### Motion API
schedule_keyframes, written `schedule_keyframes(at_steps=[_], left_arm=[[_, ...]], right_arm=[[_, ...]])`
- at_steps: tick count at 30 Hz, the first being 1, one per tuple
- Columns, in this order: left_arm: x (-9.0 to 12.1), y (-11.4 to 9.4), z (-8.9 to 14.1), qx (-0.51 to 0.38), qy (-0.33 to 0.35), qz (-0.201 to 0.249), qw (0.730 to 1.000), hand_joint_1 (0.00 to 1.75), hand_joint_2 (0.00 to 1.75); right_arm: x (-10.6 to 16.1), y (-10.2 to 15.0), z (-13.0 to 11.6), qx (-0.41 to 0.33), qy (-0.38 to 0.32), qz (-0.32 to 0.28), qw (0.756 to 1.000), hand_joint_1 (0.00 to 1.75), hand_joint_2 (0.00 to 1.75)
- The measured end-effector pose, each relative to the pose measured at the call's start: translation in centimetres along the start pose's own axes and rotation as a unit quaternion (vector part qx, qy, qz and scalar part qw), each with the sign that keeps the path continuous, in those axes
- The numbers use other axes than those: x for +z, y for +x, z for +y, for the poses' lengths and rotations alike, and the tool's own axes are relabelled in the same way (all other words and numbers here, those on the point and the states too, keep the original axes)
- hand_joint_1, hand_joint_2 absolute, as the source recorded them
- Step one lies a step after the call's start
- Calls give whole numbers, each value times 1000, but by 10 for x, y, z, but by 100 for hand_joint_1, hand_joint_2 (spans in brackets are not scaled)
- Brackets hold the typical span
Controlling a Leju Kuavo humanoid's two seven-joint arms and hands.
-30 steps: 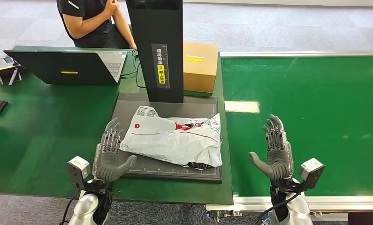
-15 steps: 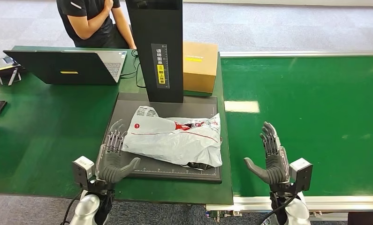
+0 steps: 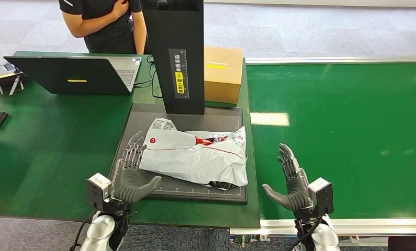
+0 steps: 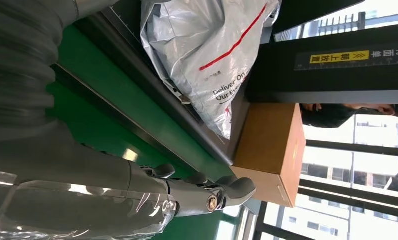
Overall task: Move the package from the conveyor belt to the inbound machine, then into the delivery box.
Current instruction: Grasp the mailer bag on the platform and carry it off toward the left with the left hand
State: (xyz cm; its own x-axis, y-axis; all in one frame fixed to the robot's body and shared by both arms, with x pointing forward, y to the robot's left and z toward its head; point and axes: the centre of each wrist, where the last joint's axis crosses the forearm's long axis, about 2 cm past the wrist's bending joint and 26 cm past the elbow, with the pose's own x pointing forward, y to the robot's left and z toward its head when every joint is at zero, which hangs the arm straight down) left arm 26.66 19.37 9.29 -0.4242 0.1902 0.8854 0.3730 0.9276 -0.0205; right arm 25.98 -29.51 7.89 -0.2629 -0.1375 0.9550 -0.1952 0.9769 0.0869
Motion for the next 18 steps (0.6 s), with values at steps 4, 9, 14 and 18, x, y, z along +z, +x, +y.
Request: schedule_keyframes(at_steps=[4,9,14,18], left_arm=[[-1,0,-3,3,-3,-1,1000,0,175],[-1,0,-5,6,-7,-2,1000,0,175],[-2,2,-7,3,-13,-6,1000,0,175],[-4,3,-10,-1,-23,-9,1000,0,175]], right_arm=[[1,-2,1,-3,4,4,1000,0,175],[1,-3,2,-5,6,7,1000,0,175],[2,-5,2,-6,6,10,1000,0,175],[2,-5,2,-5,7,11,1000,0,175]])
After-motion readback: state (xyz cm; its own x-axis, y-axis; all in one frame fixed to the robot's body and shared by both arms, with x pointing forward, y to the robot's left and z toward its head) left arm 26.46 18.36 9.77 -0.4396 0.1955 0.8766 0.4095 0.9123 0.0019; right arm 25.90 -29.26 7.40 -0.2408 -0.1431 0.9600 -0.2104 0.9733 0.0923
